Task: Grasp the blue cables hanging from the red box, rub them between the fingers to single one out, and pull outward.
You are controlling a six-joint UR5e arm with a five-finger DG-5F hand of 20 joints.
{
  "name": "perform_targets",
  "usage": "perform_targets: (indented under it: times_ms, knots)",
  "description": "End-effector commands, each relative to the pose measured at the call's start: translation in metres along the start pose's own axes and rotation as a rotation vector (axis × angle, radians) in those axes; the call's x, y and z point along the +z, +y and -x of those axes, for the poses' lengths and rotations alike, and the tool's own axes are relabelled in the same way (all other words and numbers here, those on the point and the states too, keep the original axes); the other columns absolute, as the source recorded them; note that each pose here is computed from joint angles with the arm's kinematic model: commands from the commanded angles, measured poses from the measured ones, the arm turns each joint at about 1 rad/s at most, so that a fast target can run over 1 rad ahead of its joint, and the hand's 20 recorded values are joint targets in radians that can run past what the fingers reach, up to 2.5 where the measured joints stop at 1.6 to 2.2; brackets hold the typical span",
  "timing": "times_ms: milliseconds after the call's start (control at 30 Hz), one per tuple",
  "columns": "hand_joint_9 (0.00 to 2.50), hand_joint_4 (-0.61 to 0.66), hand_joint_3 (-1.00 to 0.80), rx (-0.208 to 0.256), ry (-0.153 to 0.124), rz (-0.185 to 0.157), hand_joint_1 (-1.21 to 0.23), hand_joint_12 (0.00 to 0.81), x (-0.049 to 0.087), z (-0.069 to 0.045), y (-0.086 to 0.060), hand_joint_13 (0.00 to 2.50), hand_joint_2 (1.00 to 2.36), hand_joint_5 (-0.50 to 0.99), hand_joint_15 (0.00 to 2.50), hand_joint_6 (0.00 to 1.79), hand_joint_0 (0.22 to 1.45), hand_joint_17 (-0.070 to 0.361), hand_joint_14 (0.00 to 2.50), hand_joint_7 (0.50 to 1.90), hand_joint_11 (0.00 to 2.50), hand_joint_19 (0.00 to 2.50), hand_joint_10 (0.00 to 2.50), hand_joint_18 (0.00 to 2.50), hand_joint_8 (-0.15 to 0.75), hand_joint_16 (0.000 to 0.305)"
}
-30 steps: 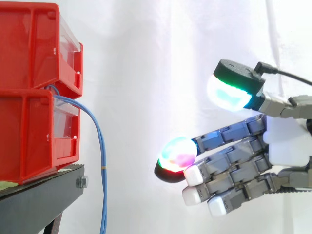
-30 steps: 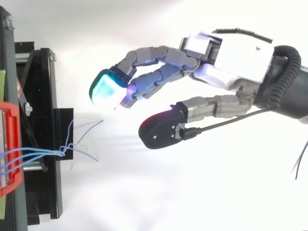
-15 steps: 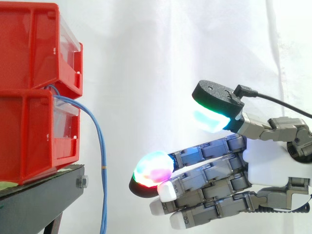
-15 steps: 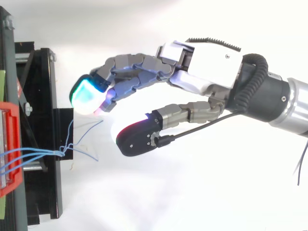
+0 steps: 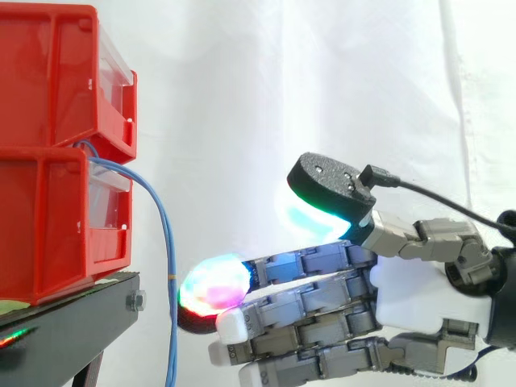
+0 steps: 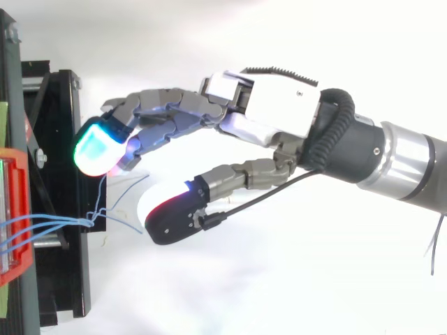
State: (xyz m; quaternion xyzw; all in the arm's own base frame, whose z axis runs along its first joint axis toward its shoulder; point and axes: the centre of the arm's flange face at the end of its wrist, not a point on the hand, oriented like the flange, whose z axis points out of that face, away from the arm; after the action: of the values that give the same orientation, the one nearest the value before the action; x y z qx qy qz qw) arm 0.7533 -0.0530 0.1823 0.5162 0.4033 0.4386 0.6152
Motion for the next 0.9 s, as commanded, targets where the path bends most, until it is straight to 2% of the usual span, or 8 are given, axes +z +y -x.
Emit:
perform_targets:
  times_ms: [0, 67, 133, 300, 433, 567, 667, 867]
  knots:
    - [0.41, 0.25, -0.49, 0.007, 0.007, 0.005, -0.79, 0.417, 0.011, -0.007, -0.017, 0.13, 1.0, -0.13, 0.16, 0.5, 0.52, 0.154, 0.0, 0.96, 0.39, 0.19, 0.01, 0.17, 0.283, 0.068]
    - [0.41, 0.25, -0.48, 0.021, 0.018, 0.013, -0.78, 0.418, 0.019, -0.011, -0.021, 0.15, 1.0, -0.13, 0.16, 0.5, 0.52, 0.153, 0.0, 0.97, 0.4, 0.19, 0.01, 0.18, 0.282, 0.068]
    - [0.41, 0.25, -0.46, 0.017, 0.03, 0.017, -0.78, 0.416, 0.019, -0.016, -0.02, 0.15, 1.0, -0.13, 0.16, 0.5, 0.53, 0.152, 0.01, 0.98, 0.38, 0.2, 0.01, 0.18, 0.279, 0.067]
    - [0.46, 0.26, -0.38, 0.01, 0.036, 0.018, -0.78, 0.419, 0.018, -0.019, -0.02, 0.19, 1.01, -0.12, 0.14, 0.5, 0.55, 0.15, 0.0, 1.0, 0.37, 0.18, 0.01, 0.25, 0.287, 0.067]
    - [0.48, 0.26, -0.36, 0.004, 0.046, 0.008, -0.78, 0.426, 0.014, -0.028, -0.031, 0.21, 1.01, -0.12, 0.14, 0.5, 0.55, 0.15, 0.0, 1.08, 0.39, 0.19, 0.01, 0.27, 0.296, 0.067]
    - [0.48, 0.27, -0.35, 0.011, 0.052, 0.015, -0.77, 0.428, 0.013, -0.034, -0.042, 0.24, 1.01, -0.11, 0.16, 0.5, 0.56, 0.15, 0.0, 1.13, 0.41, 0.21, 0.01, 0.31, 0.303, 0.067]
    - [0.49, 0.27, -0.35, 0.02, 0.054, 0.035, -0.77, 0.429, 0.014, -0.038, -0.04, 0.25, 1.01, -0.11, 0.16, 0.5, 0.56, 0.15, 0.01, 1.13, 0.41, 0.23, 0.01, 0.32, 0.306, 0.067]
    - [0.51, 0.27, -0.35, 0.022, 0.059, 0.044, -0.77, 0.432, 0.015, -0.041, -0.038, 0.27, 1.01, -0.11, 0.17, 0.5, 0.56, 0.148, 0.01, 1.15, 0.42, 0.24, 0.01, 0.35, 0.311, 0.066]
